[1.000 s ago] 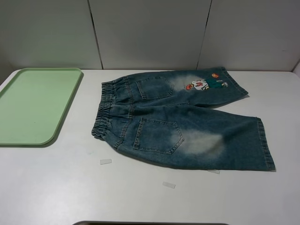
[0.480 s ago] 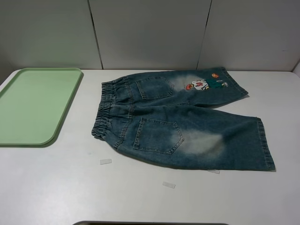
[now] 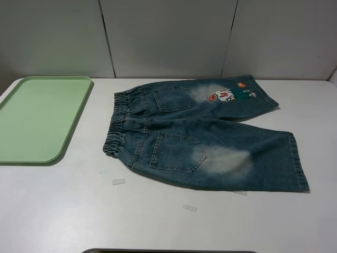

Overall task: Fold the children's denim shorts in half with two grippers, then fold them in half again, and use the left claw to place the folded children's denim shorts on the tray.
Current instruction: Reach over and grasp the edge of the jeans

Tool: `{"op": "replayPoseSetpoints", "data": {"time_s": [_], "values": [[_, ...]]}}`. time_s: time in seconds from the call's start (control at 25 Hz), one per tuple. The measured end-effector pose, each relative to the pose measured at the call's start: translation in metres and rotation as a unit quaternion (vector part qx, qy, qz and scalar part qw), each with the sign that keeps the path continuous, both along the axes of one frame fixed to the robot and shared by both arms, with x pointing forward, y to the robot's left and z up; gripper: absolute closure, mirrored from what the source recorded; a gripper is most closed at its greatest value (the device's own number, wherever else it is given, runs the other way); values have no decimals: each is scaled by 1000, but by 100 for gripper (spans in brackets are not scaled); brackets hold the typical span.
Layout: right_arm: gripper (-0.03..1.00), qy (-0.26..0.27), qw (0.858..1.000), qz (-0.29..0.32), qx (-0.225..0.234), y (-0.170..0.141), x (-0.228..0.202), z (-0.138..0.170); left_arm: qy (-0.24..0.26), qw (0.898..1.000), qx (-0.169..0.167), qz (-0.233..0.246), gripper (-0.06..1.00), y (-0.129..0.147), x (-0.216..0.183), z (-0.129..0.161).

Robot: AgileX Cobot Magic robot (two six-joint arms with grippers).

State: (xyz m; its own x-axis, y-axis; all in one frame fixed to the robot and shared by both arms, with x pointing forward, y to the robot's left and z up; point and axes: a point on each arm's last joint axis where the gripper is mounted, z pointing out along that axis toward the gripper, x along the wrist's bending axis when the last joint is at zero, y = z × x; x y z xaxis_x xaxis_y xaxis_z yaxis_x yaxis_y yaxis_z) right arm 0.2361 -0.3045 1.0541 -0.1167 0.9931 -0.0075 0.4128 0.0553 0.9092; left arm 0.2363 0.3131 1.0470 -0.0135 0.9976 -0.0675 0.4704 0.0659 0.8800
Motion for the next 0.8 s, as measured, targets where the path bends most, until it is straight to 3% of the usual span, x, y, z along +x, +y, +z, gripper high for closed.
{"op": "replayPoseSetpoints", "data": {"time_s": [0.8], "values": [[27,0,1000,0,0,0,0,0,0,1000,0,0,5,0,0,0]]}}
